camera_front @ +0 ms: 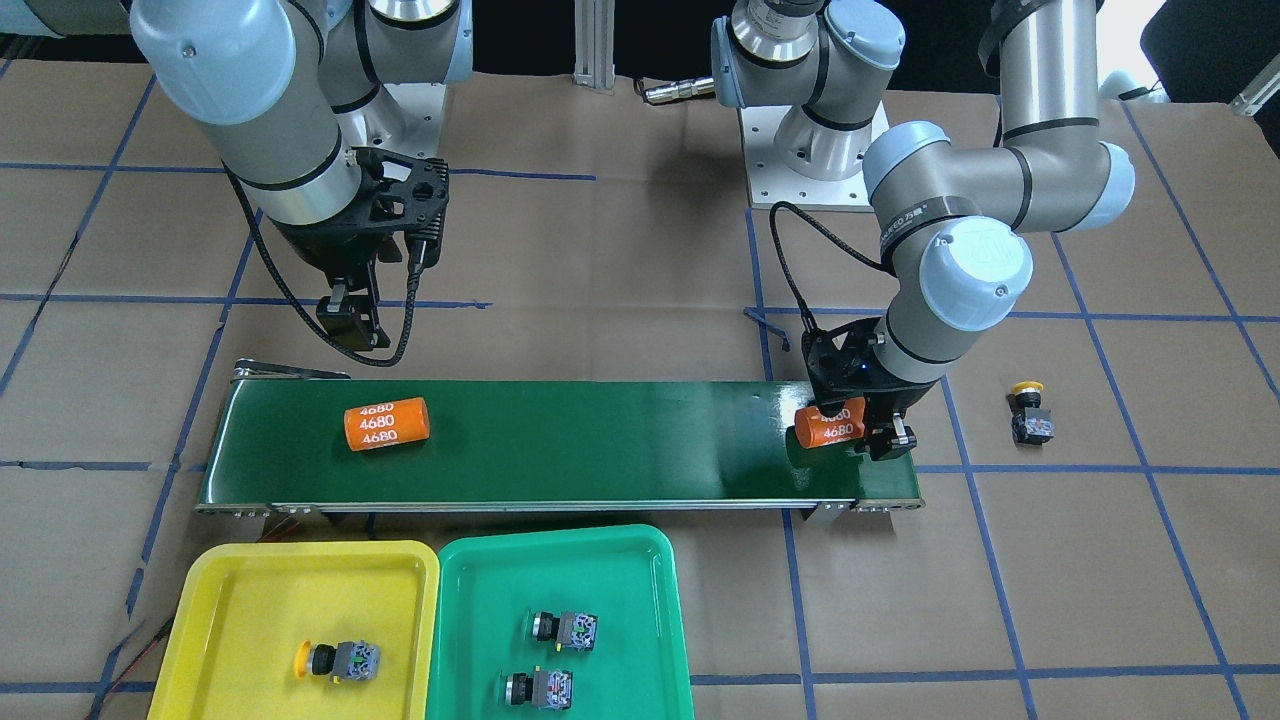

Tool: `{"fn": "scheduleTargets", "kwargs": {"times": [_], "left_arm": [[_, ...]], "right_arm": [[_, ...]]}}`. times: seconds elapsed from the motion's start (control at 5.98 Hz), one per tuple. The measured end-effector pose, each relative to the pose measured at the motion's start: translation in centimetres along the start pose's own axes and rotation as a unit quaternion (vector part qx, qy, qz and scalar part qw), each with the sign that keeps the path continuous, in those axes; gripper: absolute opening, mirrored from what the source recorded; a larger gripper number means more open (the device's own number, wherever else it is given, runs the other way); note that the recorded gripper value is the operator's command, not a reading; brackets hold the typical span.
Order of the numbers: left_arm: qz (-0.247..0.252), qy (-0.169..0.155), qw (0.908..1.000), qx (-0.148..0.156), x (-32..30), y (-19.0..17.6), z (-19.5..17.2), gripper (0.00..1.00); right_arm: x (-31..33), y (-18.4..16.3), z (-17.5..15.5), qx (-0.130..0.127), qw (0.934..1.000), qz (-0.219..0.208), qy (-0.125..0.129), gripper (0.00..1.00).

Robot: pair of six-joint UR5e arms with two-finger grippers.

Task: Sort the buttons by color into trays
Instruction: 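Lower right gripper to belt cylinder while left releases its cylinder on belt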

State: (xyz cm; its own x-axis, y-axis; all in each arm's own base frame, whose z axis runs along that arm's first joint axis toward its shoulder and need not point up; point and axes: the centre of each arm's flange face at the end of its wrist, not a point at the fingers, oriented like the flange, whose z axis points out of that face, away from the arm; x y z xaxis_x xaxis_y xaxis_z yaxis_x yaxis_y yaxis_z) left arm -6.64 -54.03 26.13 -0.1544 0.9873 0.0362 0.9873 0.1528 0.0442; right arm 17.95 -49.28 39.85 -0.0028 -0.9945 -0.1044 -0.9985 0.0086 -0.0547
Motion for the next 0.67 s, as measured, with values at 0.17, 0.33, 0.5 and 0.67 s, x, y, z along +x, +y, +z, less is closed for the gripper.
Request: {"fn": "scheduleTargets", "kwargs": {"times": [0.17,0.33,0.5,0.67], "left_arm": [[-0.044,-0.003,0.9990,0.003,-0.8,2.9,-1.0,0.98],[-0.120,0.002,0.9927,0.007,-1.6,8.1,-1.1,0.98],[-0.208,0.005,0.9781,0.009,-2.1,13.5,-0.7,0.98],[-0.298,0.003,0.9545,0.010,-2.3,18.2,0.0,0.98]], "right_arm": [[-0.1,0.0,0.3,0.001,1.0000,-0.001,0.004,1.00],[0.0,0.0,0.3,0.001,0.9999,-0.002,0.014,1.00],[0.2,0.0,0.2,0.000,0.9998,-0.002,0.020,1.00],[0.2,0.0,0.2,0.001,0.9998,-0.002,0.022,1.00]]}}
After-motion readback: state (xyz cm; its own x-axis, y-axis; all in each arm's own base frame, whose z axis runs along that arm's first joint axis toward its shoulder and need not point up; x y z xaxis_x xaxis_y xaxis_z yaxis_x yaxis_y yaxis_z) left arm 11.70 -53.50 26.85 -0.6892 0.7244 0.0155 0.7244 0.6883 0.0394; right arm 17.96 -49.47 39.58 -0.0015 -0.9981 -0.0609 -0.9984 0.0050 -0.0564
